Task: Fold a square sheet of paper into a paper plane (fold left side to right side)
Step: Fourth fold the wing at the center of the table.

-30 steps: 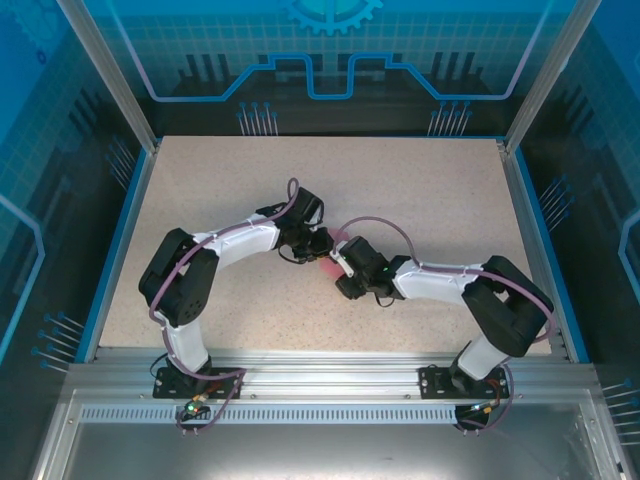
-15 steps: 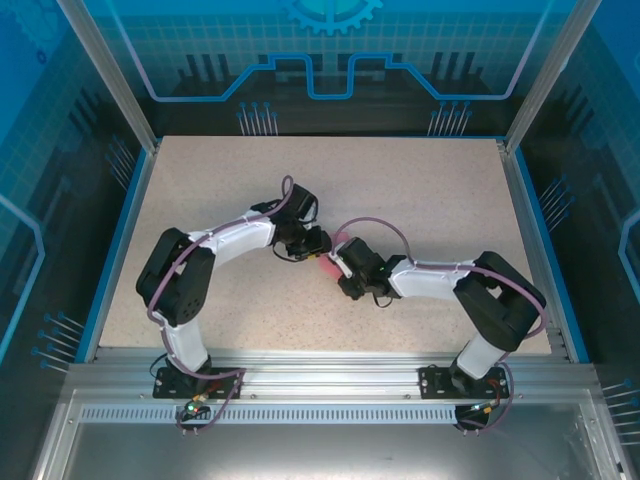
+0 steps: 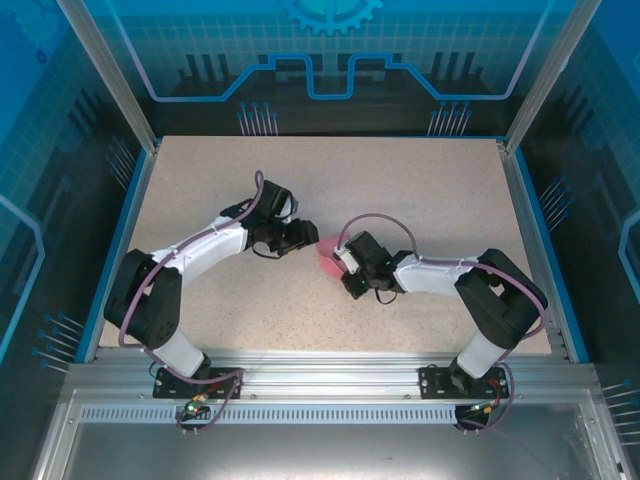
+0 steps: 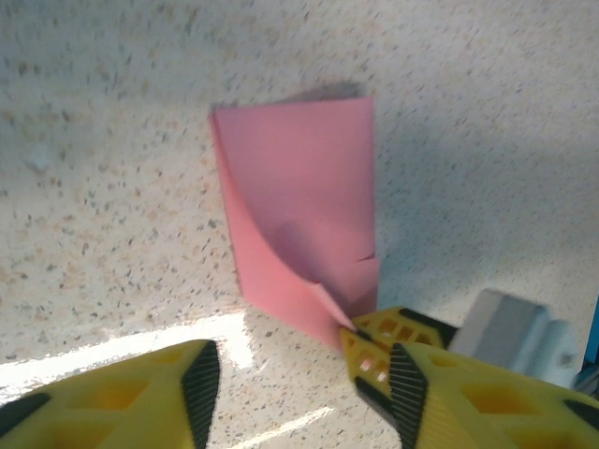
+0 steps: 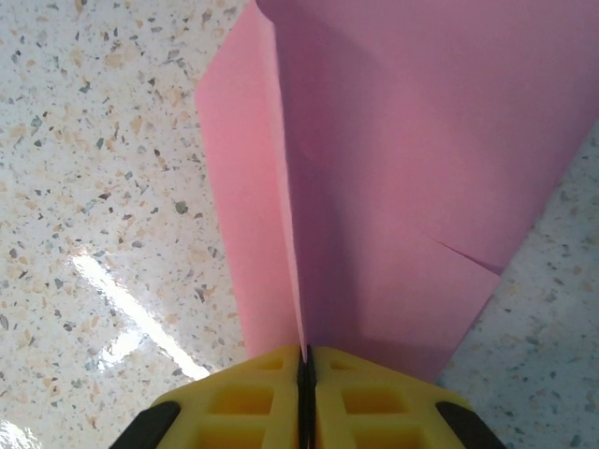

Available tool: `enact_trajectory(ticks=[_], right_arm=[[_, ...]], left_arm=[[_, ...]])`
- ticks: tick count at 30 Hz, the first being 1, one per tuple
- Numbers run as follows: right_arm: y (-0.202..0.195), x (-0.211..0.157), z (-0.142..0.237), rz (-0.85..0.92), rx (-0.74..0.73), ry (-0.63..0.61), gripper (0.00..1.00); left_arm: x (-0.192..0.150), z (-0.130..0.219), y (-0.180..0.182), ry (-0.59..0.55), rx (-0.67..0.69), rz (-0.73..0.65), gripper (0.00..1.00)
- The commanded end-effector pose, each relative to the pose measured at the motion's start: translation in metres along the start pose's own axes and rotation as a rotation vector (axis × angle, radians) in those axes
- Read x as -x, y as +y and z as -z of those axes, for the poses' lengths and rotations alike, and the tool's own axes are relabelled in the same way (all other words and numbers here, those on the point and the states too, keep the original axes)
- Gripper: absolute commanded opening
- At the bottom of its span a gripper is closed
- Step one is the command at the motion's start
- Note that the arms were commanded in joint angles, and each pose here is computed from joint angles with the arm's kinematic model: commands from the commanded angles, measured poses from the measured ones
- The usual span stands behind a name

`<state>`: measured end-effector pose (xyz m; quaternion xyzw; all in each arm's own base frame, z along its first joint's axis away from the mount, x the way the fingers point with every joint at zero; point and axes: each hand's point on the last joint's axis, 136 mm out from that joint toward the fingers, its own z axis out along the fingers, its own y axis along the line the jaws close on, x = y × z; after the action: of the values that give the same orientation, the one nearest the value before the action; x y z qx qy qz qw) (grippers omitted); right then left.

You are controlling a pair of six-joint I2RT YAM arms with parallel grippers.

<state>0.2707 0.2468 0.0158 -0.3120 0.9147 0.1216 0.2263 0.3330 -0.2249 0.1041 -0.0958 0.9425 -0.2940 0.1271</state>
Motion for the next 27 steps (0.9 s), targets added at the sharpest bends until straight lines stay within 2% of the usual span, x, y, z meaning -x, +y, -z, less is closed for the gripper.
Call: enact_trajectory(ticks=[1, 9, 27], right_arm=[[0.001, 0.002, 0.006, -0.056, 0.077, -0.026, 0.10], [-0.004, 0.004, 0.010, -0.129, 0.159, -0.051, 0.09], [-0.007, -0.001, 0.003, -0.151, 0.179, -0.017, 0.10]], left_arm=[[-0.020, -0.016, 0.008, 0.063, -0.022, 0.026, 0.47], [-0.044, -0.055, -0.006, 0.159, -0.033, 0.001, 0.36], [-0.033, -0.094, -0.018, 0.202, 0.006, -0.004, 0.28]])
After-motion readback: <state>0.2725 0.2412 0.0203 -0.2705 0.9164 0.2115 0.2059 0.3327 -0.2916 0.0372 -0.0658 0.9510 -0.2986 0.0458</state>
